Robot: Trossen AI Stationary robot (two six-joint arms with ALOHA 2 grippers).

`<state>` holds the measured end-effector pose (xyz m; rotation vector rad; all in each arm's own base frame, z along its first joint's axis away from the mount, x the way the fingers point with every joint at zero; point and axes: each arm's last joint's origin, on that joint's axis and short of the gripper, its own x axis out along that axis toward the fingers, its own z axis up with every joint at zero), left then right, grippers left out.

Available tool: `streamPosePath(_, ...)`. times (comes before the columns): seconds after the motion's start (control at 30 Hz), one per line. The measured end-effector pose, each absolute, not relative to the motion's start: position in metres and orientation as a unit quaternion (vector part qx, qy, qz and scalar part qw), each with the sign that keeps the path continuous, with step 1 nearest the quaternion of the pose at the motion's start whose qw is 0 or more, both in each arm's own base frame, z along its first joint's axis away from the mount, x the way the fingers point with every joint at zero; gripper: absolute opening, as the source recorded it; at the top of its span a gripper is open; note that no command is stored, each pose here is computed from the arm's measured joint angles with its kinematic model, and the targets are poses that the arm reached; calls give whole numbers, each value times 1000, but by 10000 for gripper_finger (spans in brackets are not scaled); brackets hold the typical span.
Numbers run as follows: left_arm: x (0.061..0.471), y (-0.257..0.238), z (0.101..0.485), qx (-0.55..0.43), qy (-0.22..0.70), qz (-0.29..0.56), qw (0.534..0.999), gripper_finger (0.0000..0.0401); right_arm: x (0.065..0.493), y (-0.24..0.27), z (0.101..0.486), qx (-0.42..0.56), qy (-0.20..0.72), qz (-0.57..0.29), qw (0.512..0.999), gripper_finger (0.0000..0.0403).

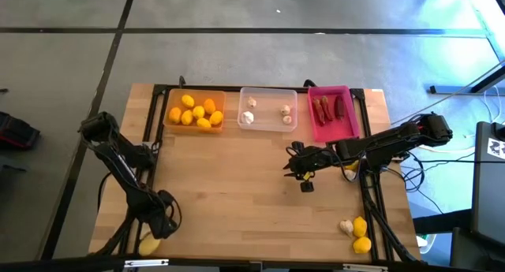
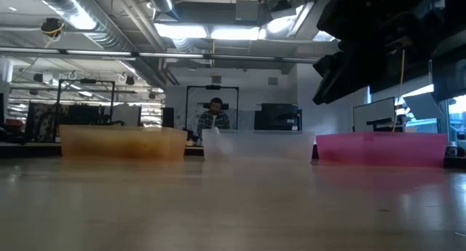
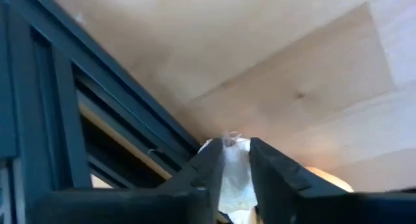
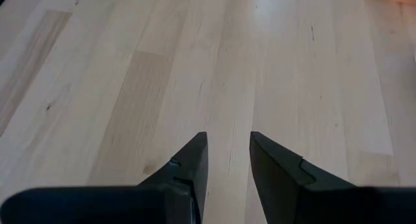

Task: Sort produce into baskets
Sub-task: Put the white garlic into the transparent bin

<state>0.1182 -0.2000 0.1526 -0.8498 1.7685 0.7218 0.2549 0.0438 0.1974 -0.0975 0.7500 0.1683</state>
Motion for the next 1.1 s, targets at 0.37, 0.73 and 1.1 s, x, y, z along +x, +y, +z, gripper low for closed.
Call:
streamPosePath(0.37,119,-198,152,-339,722,294,527,9,255,44,197,-48,368,82,925,111)
streamPosePath(0.73,120,-196,153,-344,715,311,524,28,255,44,198,-48,364,82,926,111)
streamPosePath(1.1,137,-184,155,-349,689,299,560,153,255,44,197,-48,366,82,926,111)
